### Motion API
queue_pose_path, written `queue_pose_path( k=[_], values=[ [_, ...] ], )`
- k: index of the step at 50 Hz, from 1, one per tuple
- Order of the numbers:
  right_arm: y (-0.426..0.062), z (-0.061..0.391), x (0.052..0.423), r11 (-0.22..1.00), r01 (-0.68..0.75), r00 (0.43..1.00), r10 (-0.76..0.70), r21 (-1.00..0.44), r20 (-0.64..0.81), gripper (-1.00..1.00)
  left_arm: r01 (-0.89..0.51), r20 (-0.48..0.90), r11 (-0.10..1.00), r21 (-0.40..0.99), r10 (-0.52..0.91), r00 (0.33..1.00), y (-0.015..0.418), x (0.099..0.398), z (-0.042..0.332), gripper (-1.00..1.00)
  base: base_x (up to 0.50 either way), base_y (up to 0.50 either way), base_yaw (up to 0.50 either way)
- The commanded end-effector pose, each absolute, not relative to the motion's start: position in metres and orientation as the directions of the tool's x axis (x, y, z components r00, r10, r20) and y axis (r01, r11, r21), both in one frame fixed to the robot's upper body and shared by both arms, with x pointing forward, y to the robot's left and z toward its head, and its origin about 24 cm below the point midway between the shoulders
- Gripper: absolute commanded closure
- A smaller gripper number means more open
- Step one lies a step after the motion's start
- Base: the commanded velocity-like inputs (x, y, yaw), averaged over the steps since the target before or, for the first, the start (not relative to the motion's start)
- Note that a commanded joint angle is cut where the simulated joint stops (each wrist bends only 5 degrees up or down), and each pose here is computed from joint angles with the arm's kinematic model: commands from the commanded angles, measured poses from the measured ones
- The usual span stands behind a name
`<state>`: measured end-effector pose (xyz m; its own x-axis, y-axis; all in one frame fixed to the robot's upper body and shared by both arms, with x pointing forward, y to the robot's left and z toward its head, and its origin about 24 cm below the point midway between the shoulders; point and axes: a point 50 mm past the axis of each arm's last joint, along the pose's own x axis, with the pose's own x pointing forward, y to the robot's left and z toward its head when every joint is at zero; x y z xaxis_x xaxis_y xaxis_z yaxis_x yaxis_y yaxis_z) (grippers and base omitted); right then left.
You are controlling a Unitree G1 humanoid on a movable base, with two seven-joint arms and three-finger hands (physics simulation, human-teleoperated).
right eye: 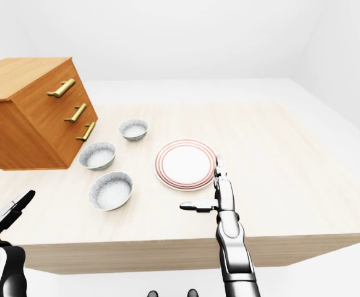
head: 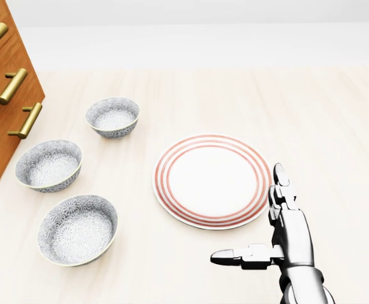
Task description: Put the bowl at the front on the plate.
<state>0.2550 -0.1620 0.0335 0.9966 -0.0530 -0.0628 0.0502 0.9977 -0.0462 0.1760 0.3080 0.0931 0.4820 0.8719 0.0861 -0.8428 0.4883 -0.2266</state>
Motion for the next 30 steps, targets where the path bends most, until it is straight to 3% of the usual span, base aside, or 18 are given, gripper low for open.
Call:
queue_pose_path(
  k=[1, 30],
  values=[
    [-0.1616, 0.033, 0.2553, 0.998, 0.048, 0.997, -0.051, -0.05, -0.063, -1.0, -0.843, 0.085, 0.488, -0.226, 0.872, 0.482, 0.3077, 0.176, 0.0928, -1.0, 0.35, 0.0, 0.0],
    [-0.1612, 0.0329, 0.2553, 0.997, 0.047, 0.997, -0.051, -0.057, -0.061, -1.0, -0.841, 0.087, 0.487, -0.237, 0.872, 0.481, 0.3083, 0.1759, 0.0941, -1.0, 0.35, 0.0, 0.0]
  ],
)
